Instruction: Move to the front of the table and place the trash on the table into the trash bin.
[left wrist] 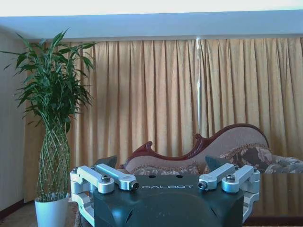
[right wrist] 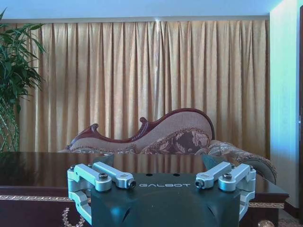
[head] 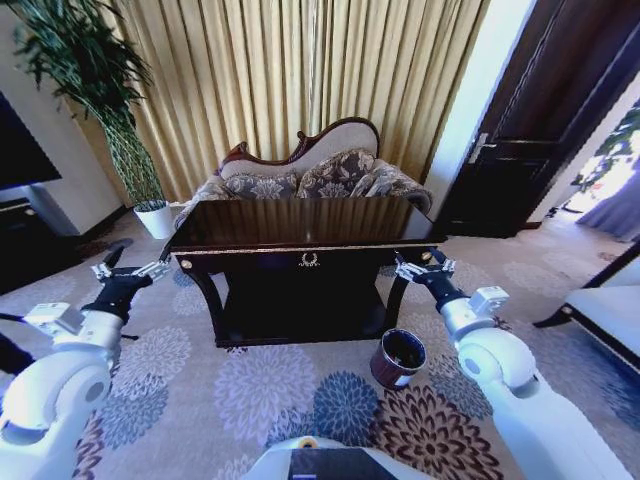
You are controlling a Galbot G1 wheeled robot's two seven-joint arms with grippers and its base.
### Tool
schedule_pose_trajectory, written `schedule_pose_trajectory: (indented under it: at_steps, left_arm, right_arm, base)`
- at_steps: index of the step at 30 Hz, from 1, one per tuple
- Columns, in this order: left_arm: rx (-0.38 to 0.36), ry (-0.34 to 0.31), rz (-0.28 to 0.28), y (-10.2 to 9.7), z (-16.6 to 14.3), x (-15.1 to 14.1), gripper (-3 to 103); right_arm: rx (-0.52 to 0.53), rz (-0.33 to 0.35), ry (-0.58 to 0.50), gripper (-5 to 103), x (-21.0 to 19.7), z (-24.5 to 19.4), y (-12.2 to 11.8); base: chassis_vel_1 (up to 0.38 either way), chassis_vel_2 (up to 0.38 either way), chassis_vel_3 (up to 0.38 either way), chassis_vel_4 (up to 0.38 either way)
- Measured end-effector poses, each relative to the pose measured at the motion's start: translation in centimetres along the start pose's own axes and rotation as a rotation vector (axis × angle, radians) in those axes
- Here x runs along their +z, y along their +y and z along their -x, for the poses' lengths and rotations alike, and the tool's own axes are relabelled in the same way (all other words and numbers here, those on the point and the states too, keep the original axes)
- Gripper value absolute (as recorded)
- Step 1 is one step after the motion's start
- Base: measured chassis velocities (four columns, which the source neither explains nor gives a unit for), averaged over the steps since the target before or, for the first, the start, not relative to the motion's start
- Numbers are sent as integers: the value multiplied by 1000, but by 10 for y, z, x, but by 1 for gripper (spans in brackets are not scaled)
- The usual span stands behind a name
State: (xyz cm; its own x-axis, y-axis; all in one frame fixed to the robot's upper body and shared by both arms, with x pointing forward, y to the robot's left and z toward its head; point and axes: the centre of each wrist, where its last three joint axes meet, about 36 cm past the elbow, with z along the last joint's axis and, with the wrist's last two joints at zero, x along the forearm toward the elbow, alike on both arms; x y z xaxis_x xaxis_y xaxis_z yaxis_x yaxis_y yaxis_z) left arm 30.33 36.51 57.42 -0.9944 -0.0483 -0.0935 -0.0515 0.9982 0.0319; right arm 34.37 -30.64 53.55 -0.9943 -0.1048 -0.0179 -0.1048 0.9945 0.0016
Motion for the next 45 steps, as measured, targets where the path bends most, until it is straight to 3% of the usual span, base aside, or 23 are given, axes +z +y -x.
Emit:
schedule_pose_trajectory:
  at_steps: [45]
  left_arm:
    - [5, -12, -4, -2, -4, 3, 100]
  right_arm:
    - [16, 0, 11, 100, 2, -7, -3]
  base:
    - [114, -112, -111, 112]
